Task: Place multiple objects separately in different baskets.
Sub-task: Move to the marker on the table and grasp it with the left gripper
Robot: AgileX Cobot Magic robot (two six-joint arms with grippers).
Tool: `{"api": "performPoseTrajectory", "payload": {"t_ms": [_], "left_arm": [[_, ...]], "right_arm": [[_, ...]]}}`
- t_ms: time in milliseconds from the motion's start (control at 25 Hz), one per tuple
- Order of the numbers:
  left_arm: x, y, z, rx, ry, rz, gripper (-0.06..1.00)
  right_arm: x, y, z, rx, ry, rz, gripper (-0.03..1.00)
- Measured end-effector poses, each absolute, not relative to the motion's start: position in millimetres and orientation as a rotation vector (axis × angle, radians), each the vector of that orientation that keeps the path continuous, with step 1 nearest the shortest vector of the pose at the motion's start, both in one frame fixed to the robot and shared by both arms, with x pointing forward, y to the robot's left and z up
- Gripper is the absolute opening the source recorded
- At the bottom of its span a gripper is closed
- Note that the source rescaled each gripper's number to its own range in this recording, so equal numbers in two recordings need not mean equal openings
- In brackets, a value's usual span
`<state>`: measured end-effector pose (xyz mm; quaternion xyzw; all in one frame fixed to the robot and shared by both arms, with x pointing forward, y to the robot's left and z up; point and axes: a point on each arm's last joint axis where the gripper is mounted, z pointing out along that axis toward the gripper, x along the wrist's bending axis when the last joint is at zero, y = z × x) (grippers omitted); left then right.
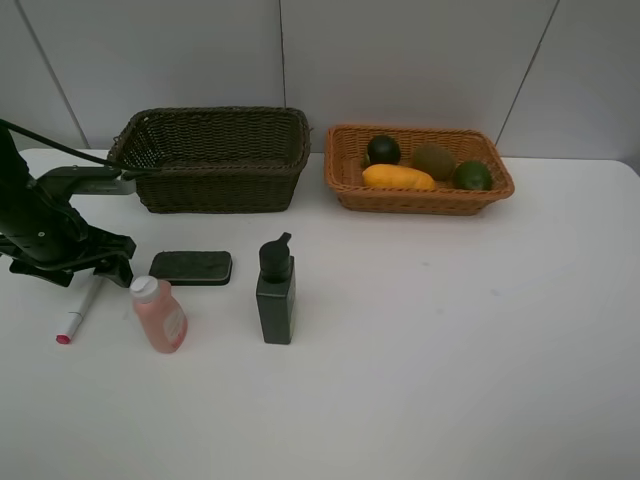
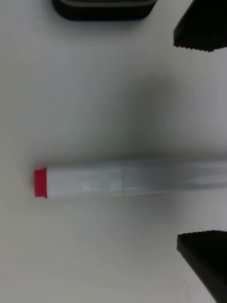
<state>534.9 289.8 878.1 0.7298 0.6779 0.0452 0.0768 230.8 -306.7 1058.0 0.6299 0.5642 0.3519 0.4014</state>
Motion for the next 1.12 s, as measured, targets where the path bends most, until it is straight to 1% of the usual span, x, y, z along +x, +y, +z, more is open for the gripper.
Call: {"api": "performPoseTrajectory", "payload": {"t_ms": [200, 480, 560, 600, 640, 680, 720, 760, 800, 840, 920, 1120], "left_arm": [[535.3, 291.8, 868.1, 2.191, 2.051, 0.116, 1.00], [536.8, 294.5, 864.9, 2.189, 2.062, 0.112, 1.00], [537.1, 294.6, 864.7, 2.195, 2.062, 0.108, 0.98], [537.0, 294.7, 864.4, 2.199, 2.061, 0.107, 0.93], [536.7, 294.9, 864.4, 2.196, 2.068, 0.103, 0.83], [536.8, 295.0, 864.5, 2.193, 2.073, 0.101, 0.71], [536.5, 295.0, 864.2, 2.191, 2.078, 0.097, 0.49], [536.3, 295.0, 864.1, 2.191, 2.081, 0.093, 0.30], [535.9, 295.0, 863.8, 2.192, 2.084, 0.088, 0.08], [536.0, 295.0, 863.6, 2.193, 2.085, 0.087, 0.00], [536.0, 295.0, 863.6, 2.193, 2.085, 0.087, 0.04], [536.0, 295.0, 863.6, 2.192, 2.085, 0.087, 0.04]], "right_arm": [[230.8, -306.7, 1058.0, 1.593, 1.426, 0.890, 1.00], [230.8, -306.7, 1058.0, 1.593, 1.426, 0.890, 1.00], [230.8, -306.7, 1058.0, 1.593, 1.426, 0.890, 1.00], [230.8, -306.7, 1058.0, 1.593, 1.426, 0.890, 1.00], [230.8, -306.7, 1058.0, 1.593, 1.426, 0.890, 1.00], [230.8, -306.7, 1058.0, 1.593, 1.426, 0.890, 1.00], [230.8, -306.7, 1058.0, 1.593, 1.426, 0.890, 1.00], [230.8, -306.7, 1058.0, 1.593, 1.426, 0.890, 1.00], [230.8, -306.7, 1058.0, 1.593, 1.426, 0.890, 1.00], [230.8, -306.7, 1058.0, 1.593, 1.426, 0.890, 1.00], [230.8, -306.7, 1058.0, 1.593, 1.426, 0.890, 1.00], [230.8, -306.7, 1058.0, 1.593, 1.426, 0.890, 1.00]]}}
